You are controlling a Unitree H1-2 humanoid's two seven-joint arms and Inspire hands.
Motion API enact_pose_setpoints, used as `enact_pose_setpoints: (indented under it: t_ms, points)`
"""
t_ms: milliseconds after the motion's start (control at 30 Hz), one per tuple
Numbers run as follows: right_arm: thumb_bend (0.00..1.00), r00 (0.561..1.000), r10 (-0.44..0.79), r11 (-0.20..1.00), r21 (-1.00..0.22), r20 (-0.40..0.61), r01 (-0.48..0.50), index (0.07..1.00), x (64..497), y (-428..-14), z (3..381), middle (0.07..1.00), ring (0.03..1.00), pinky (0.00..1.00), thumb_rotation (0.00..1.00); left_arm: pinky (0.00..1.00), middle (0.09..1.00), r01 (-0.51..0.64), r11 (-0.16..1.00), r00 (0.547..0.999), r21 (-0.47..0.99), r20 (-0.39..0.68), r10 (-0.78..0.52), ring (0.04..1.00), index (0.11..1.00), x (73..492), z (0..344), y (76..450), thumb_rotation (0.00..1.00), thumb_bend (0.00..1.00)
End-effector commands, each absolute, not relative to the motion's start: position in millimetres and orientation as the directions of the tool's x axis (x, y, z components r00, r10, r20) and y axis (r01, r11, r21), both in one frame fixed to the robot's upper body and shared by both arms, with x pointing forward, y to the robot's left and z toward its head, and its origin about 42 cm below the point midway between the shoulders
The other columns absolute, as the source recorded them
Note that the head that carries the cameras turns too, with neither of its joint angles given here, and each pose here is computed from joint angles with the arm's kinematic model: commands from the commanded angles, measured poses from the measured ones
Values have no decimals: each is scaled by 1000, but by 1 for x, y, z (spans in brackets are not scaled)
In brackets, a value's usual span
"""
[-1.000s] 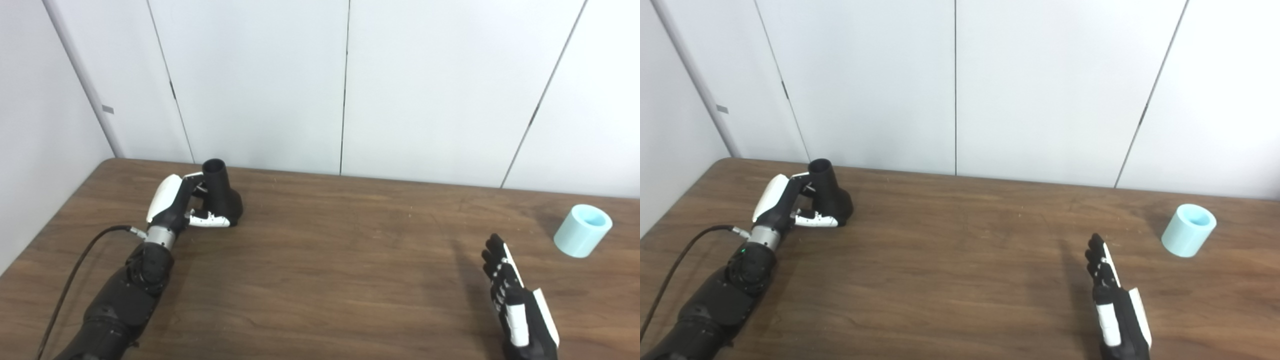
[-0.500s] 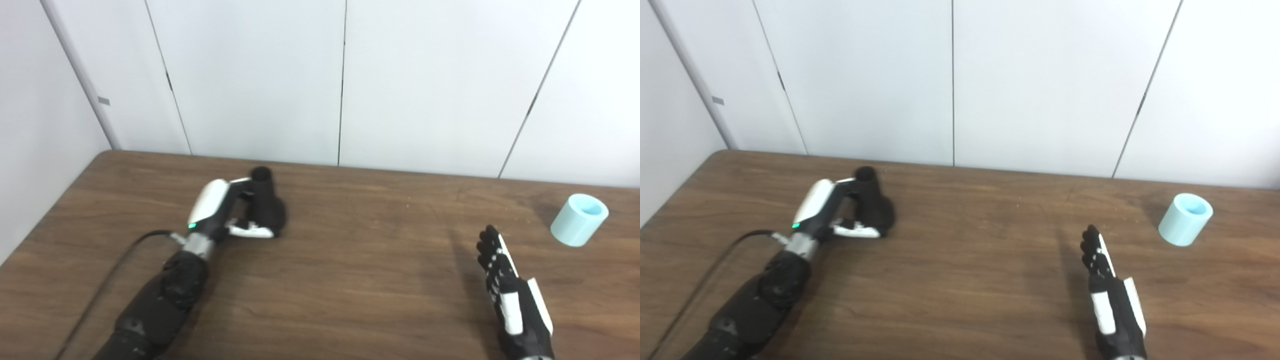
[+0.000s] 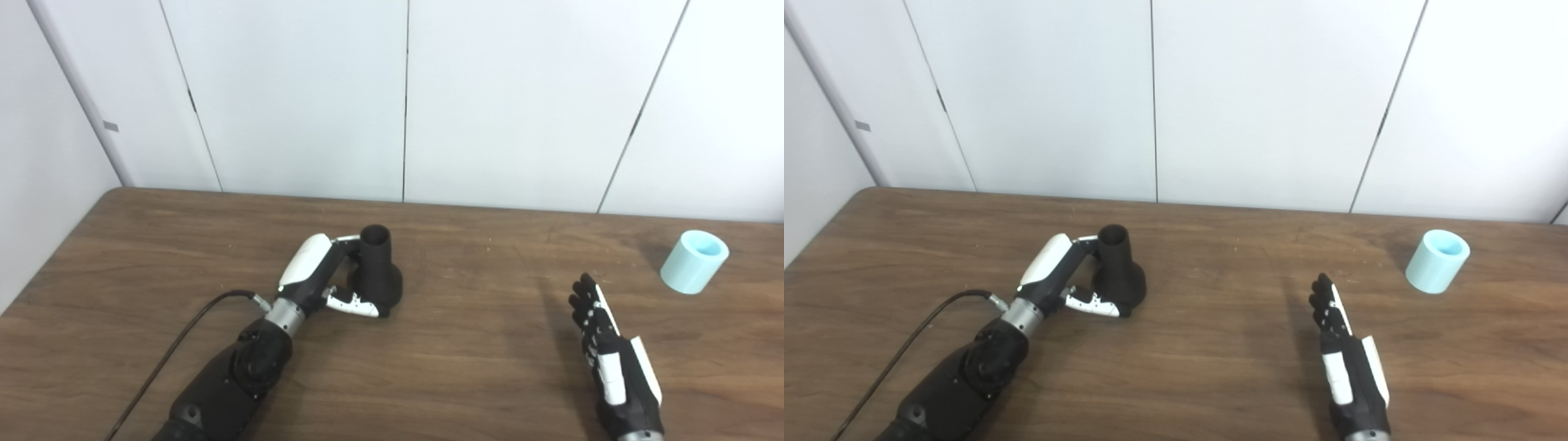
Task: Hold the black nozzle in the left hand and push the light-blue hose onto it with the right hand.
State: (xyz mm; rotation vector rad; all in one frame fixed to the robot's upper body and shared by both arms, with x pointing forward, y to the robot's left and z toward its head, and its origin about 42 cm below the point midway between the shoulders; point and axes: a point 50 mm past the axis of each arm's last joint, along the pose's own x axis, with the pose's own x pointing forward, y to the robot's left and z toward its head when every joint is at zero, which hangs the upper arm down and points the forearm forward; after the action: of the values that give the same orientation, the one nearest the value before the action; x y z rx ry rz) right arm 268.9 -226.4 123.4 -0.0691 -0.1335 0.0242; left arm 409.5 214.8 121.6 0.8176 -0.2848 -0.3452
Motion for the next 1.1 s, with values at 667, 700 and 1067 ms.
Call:
enact_pose_setpoints:
  t_ms: [667,700,1067]
  points:
    - [670,981,-32,999,-16,192,36,998,282,-214,163,965,957,979,1000,649,480,518,407,776,753,-212,-594,593,476,333,31,175,87,518]
    - [669,979,-33,999,-17,200,37,997,283,-216,167,966,957,978,1000,647,480,515,412,777,751,-206,-595,593,476,332,31,174,87,518]
    - [740,936,36,968,-245,351,54,872,313,-256,230,848,839,774,816,637,480,536,415,764,735,-213,-608,590,475,323,21,161,89,518]
